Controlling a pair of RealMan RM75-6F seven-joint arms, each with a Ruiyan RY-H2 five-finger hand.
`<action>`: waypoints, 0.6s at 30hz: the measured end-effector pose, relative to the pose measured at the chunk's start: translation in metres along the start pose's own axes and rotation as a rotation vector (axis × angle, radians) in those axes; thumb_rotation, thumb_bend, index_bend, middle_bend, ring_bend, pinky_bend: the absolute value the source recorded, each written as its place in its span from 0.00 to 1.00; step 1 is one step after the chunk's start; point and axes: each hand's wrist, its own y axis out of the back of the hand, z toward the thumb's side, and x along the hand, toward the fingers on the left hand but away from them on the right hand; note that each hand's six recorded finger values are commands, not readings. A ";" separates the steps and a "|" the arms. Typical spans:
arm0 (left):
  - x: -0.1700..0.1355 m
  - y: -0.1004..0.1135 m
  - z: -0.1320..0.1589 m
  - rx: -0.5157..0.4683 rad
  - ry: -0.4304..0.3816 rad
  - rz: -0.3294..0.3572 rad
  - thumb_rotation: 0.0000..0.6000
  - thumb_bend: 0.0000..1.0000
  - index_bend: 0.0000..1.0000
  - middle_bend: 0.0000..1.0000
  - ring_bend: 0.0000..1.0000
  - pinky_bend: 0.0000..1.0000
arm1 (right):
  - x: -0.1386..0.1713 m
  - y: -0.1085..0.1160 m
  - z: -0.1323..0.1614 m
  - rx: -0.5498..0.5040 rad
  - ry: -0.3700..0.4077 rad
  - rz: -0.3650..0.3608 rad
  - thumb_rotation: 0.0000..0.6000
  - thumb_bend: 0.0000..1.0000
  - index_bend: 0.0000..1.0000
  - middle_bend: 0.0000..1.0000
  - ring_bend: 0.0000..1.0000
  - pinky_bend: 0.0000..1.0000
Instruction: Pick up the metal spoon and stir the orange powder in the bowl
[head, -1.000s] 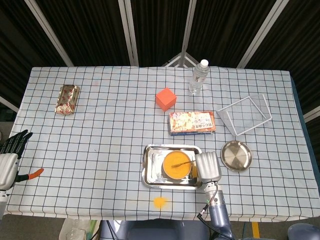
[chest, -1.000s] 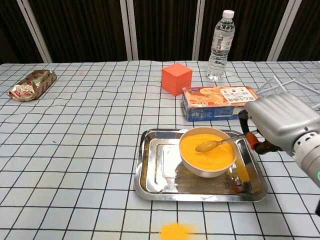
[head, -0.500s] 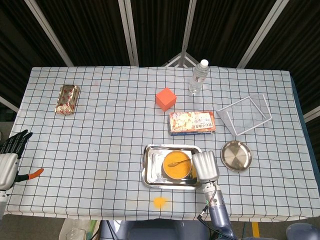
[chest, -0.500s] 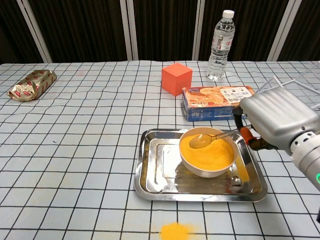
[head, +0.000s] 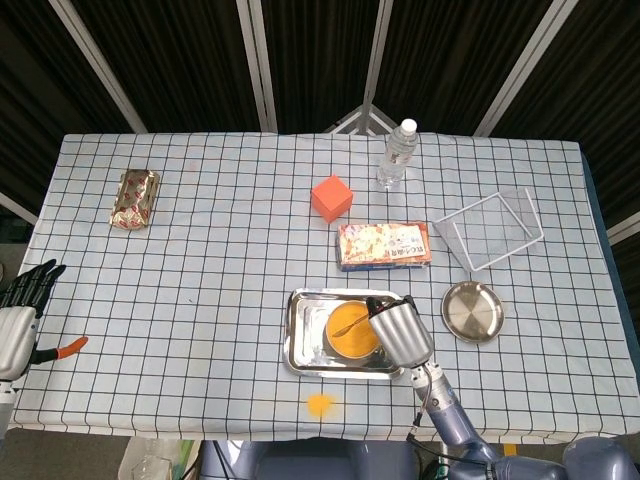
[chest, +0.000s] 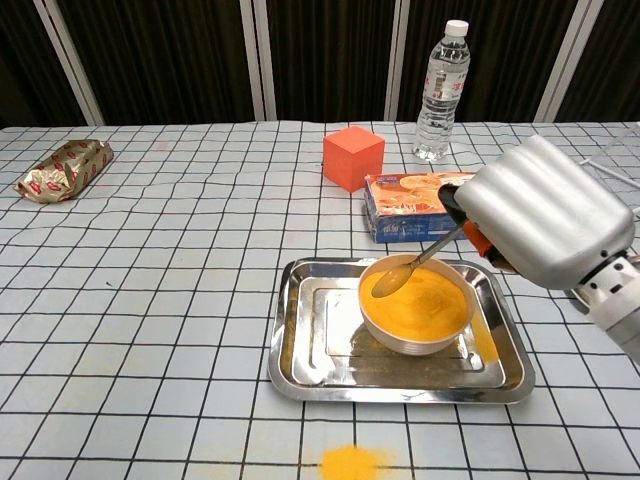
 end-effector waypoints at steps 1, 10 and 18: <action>0.000 0.000 0.000 0.000 0.000 0.001 1.00 0.00 0.00 0.00 0.00 0.00 | 0.000 -0.001 -0.002 0.020 0.011 -0.018 1.00 0.74 0.80 1.00 1.00 0.97; 0.000 0.000 0.000 0.001 0.001 -0.001 1.00 0.00 0.00 0.00 0.00 0.00 | 0.004 -0.013 -0.023 0.088 0.036 -0.058 1.00 0.74 0.81 1.00 1.00 0.97; 0.000 -0.001 0.000 0.003 0.001 0.000 1.00 0.00 0.00 0.00 0.00 0.00 | 0.014 -0.023 -0.034 0.147 0.072 -0.054 1.00 0.74 0.81 1.00 1.00 0.97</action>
